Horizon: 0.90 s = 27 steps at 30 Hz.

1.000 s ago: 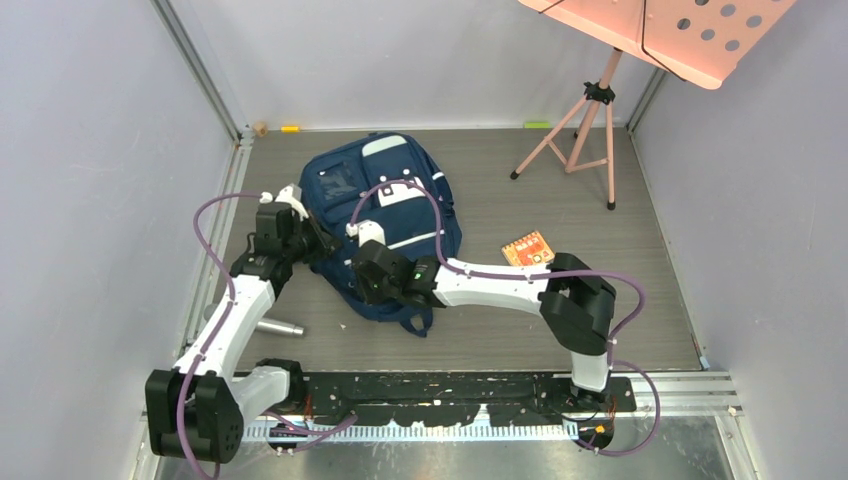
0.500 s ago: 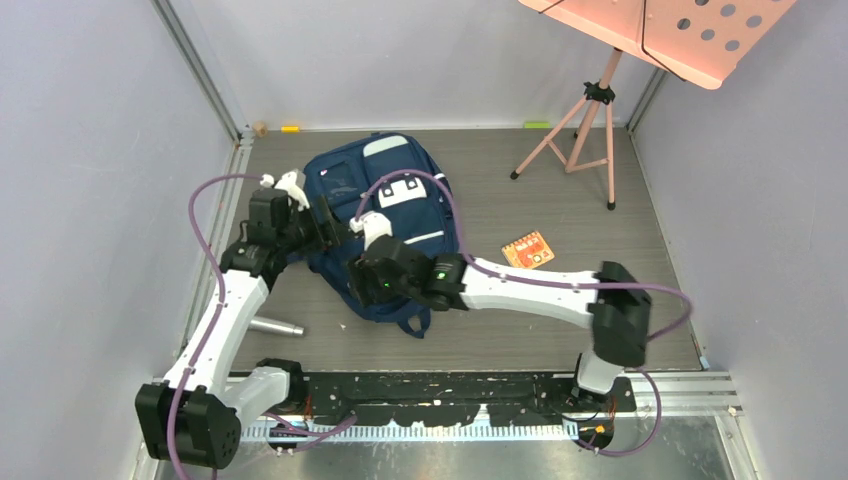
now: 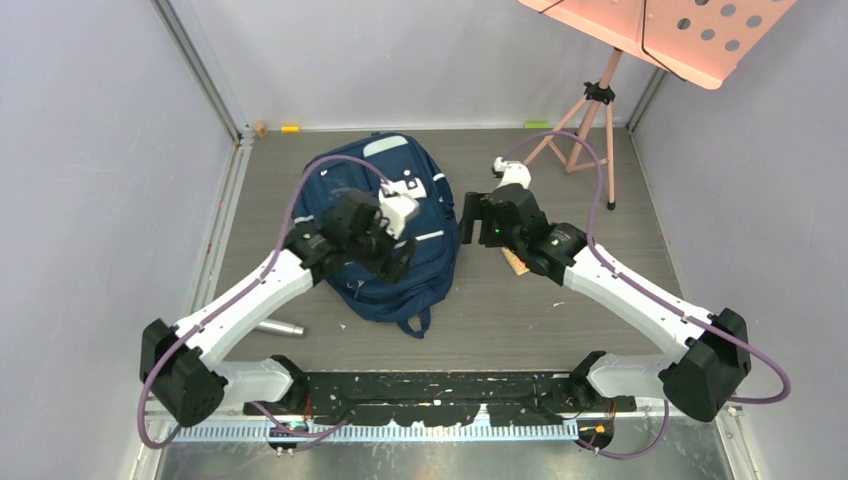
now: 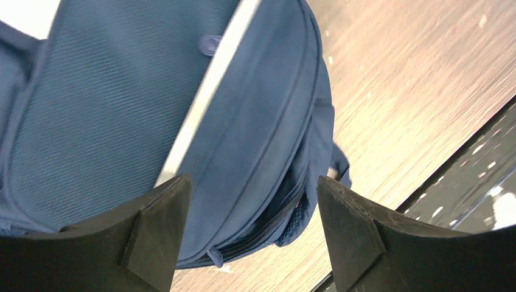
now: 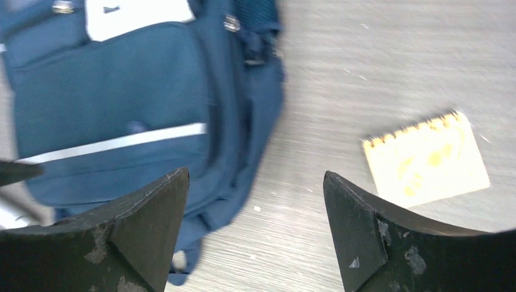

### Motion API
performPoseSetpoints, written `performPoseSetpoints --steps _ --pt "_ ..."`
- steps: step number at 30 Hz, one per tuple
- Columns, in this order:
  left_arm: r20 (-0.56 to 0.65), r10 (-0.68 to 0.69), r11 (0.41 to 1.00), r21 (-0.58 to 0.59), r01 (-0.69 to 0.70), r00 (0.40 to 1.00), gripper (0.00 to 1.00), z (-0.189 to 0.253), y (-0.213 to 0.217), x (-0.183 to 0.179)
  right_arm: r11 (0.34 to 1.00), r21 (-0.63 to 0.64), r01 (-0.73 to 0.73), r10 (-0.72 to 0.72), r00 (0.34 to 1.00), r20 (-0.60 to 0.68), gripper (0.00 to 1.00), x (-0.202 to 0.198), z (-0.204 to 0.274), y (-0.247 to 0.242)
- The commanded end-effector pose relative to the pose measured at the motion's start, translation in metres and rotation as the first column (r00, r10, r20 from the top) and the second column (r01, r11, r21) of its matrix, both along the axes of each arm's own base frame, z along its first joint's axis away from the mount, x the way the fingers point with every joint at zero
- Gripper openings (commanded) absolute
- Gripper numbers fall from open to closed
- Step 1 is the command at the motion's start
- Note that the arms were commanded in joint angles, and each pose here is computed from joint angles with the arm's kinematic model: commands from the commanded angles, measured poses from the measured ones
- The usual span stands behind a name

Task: Pack the student bag
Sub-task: Unzip the student bag at the center of the board.

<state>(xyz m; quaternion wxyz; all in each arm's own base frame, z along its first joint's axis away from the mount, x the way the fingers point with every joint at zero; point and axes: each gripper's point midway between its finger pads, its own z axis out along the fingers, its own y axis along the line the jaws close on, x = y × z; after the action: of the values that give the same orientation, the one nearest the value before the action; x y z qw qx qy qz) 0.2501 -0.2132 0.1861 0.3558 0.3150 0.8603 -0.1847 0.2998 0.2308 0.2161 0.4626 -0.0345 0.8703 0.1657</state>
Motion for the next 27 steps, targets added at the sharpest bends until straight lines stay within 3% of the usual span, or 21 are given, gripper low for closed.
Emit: performPoseSetpoints --steps 1,4,14,23,27 --pt "0.12 -0.146 0.966 0.233 0.115 0.982 0.79 -0.011 -0.007 0.0 0.995 0.025 0.098 -0.097 0.994 -0.047 0.87 0.0 -0.013 -0.036" --pt "0.137 -0.116 0.938 0.341 0.063 0.984 0.8 -0.024 0.0 0.01 0.99 0.032 0.139 -0.137 0.988 -0.073 0.87 0.0 -0.024 -0.056" --pt "0.191 -0.045 0.877 0.478 -0.053 0.98 0.82 -0.042 0.014 0.032 0.986 0.048 0.158 -0.153 0.984 -0.094 0.87 -0.007 -0.035 -0.067" --pt "0.347 0.056 0.891 0.406 -0.203 0.936 0.76 -0.003 0.03 0.043 0.977 -0.001 0.213 -0.212 0.971 -0.115 0.87 -0.008 -0.046 -0.082" --pt "0.324 0.055 0.88 0.432 -0.199 0.945 0.72 -0.011 0.031 0.043 0.964 -0.025 0.265 -0.266 0.955 -0.131 0.88 -0.009 -0.052 -0.092"
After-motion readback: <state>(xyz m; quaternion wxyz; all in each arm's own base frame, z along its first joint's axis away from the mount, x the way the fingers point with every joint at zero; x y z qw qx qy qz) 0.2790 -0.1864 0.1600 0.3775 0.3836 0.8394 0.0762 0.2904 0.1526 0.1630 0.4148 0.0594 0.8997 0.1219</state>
